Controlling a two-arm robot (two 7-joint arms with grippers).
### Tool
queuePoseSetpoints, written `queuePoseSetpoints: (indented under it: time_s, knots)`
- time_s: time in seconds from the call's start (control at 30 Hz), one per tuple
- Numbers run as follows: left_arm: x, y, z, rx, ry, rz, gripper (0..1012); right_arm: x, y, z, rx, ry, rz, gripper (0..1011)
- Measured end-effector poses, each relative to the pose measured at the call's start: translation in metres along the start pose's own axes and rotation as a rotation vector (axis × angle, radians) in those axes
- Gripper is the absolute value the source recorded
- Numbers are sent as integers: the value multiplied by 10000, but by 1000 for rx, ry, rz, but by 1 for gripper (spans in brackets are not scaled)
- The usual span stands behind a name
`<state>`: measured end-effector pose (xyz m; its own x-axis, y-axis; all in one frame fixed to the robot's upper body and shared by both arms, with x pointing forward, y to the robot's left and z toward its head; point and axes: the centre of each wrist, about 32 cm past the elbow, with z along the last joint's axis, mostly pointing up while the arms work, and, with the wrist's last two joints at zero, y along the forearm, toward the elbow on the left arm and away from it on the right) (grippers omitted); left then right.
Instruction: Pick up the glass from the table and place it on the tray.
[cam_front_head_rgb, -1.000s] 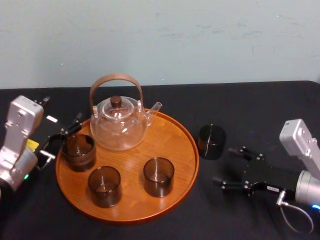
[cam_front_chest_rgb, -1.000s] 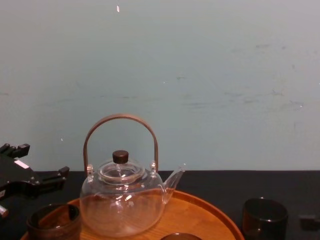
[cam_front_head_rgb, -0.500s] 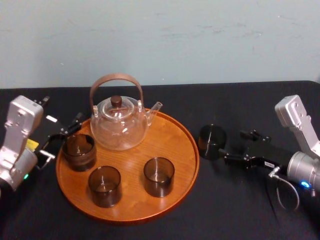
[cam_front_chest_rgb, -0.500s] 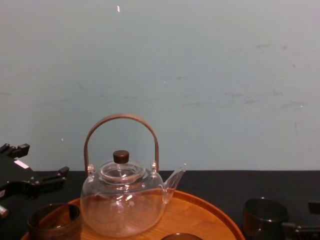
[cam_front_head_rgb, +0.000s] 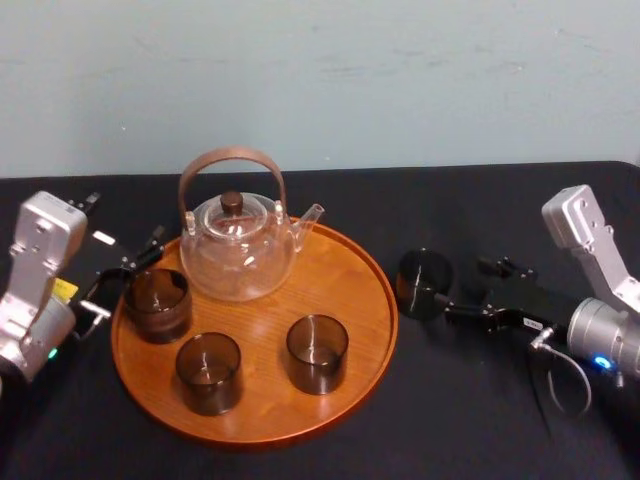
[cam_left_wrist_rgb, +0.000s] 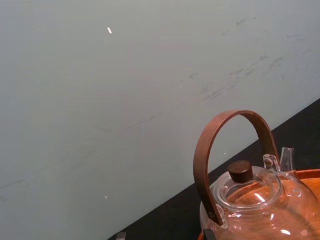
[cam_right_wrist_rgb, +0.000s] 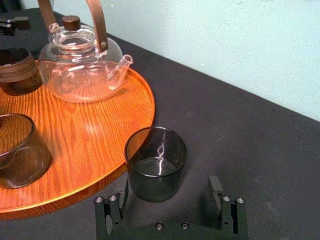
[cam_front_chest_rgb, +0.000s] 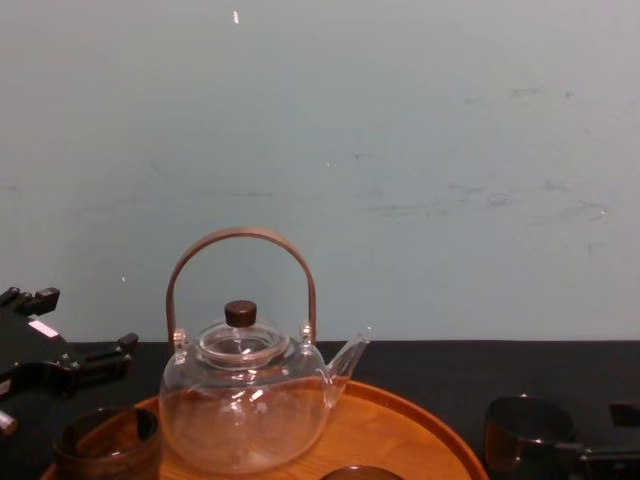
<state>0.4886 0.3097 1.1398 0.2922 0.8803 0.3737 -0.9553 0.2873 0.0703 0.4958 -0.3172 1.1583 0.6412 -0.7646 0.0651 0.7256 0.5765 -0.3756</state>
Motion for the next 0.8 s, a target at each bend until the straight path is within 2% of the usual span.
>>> queuePoseSetpoints:
  time_s: [0.8]
  knots:
    - [0,0,0,0,0,0,1001,26,237,47,-16,-21,49,1002]
